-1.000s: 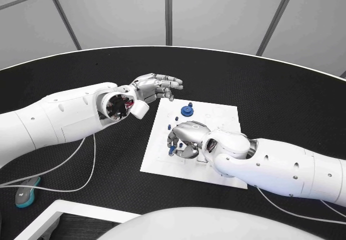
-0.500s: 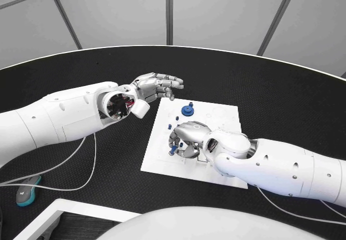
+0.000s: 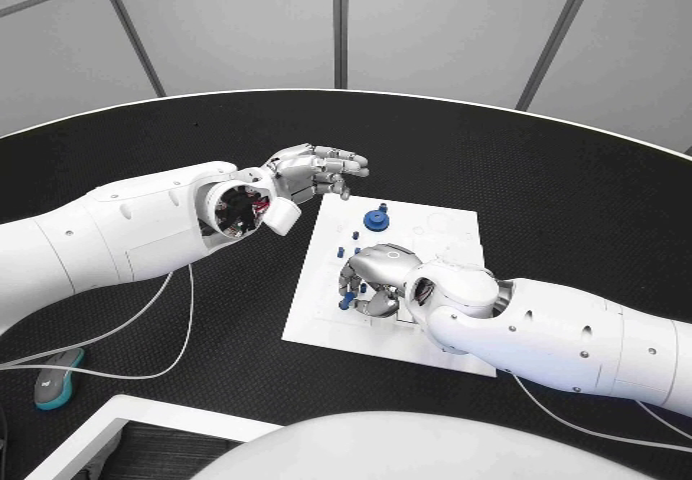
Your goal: Assemble the parts on the task board
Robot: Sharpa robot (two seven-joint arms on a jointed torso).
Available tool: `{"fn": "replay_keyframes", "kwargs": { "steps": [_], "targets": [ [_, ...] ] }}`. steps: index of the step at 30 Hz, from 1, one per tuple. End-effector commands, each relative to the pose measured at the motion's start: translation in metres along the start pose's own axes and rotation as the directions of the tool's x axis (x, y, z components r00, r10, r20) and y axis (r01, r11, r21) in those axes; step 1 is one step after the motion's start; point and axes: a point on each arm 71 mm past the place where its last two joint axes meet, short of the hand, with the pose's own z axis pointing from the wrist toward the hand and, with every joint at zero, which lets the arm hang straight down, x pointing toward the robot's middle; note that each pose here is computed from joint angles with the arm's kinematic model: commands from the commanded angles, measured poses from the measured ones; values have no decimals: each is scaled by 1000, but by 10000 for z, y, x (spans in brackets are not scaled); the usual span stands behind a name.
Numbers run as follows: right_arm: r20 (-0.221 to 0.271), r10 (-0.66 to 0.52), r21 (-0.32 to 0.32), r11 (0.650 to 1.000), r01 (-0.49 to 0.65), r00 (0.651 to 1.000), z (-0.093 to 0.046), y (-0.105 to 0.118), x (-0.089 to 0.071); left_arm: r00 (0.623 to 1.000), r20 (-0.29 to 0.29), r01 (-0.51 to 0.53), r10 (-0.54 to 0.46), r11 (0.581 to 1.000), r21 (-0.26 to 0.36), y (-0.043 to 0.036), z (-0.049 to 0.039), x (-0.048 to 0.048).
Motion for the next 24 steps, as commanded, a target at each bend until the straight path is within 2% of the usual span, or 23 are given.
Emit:
{"fn": "replay_keyframes", "kwargs": {
  "steps": [1,24],
  "targets": [
    [-1,1,0,1000,-1,1000,3,-1,8,1000,0,0,0,1000,0,0,1,0],
    [-24,-2,-9,1000,2,1000,42,26,50,1000,1,0,0,1000,-2,1,-2,-7]
  ]
}}
